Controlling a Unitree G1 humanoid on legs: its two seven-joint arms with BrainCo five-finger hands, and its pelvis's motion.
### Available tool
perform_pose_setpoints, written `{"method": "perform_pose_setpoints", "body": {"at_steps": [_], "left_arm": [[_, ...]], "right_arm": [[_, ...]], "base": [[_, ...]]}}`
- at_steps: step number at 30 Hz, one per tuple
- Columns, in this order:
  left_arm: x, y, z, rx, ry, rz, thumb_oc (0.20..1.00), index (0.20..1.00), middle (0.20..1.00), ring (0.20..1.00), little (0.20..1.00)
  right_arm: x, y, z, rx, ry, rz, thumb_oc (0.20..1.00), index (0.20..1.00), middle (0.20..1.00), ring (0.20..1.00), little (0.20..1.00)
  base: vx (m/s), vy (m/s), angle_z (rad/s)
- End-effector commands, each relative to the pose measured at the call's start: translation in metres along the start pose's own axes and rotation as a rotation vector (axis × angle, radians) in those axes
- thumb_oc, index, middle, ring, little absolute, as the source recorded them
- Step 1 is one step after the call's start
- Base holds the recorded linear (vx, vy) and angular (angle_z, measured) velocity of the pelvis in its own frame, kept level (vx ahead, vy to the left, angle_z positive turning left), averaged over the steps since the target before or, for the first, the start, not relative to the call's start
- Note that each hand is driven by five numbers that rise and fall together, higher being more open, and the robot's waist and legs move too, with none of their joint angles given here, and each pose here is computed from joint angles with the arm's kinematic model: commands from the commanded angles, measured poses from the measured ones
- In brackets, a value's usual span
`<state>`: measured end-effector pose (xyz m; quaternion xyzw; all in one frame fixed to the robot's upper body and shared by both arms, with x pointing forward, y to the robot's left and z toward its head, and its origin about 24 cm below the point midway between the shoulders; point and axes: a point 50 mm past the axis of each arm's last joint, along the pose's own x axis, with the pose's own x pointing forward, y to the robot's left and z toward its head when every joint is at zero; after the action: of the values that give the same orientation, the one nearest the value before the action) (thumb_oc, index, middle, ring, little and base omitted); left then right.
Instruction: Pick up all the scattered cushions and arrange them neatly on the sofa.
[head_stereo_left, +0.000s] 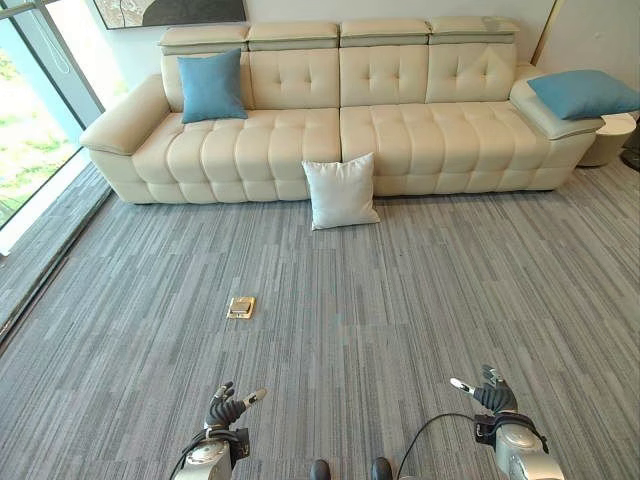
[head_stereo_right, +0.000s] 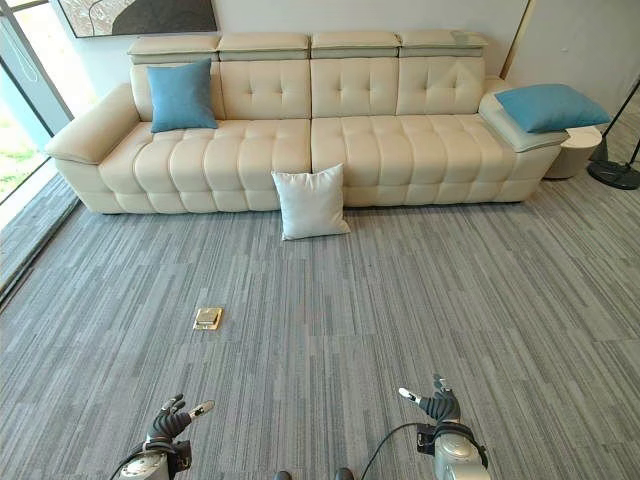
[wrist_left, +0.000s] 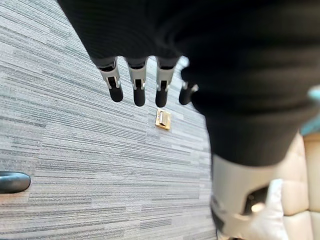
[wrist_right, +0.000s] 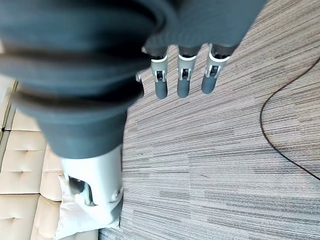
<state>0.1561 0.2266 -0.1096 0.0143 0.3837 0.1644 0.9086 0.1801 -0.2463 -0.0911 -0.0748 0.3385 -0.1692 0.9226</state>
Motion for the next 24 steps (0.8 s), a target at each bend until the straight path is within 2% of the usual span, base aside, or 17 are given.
{"method": "perform_pose_setpoints", "body": {"at_steps": [1, 24], "left_arm": [[0.005, 0.007, 0.019, 0.008, -0.069, 0.013, 1.000, 1.000, 1.000, 1.000, 1.000], [0.003, 0.006, -0.004, 0.060, 0.025, -0.002, 1.000, 1.000, 1.000, 1.000, 1.000]], "right_arm": [[0.006, -0.007, 0.012, -0.010, -0.034, -0.019, 1.000, 1.000, 1.000, 1.000, 1.000], [0.004, -0.007, -0.002, -0.019, 0.022, -0.026, 1.000, 1.000, 1.000, 1.000, 1.000]], "base": [[0.00, 0.000, 0.00], [0.00, 0.000, 0.00]]}}
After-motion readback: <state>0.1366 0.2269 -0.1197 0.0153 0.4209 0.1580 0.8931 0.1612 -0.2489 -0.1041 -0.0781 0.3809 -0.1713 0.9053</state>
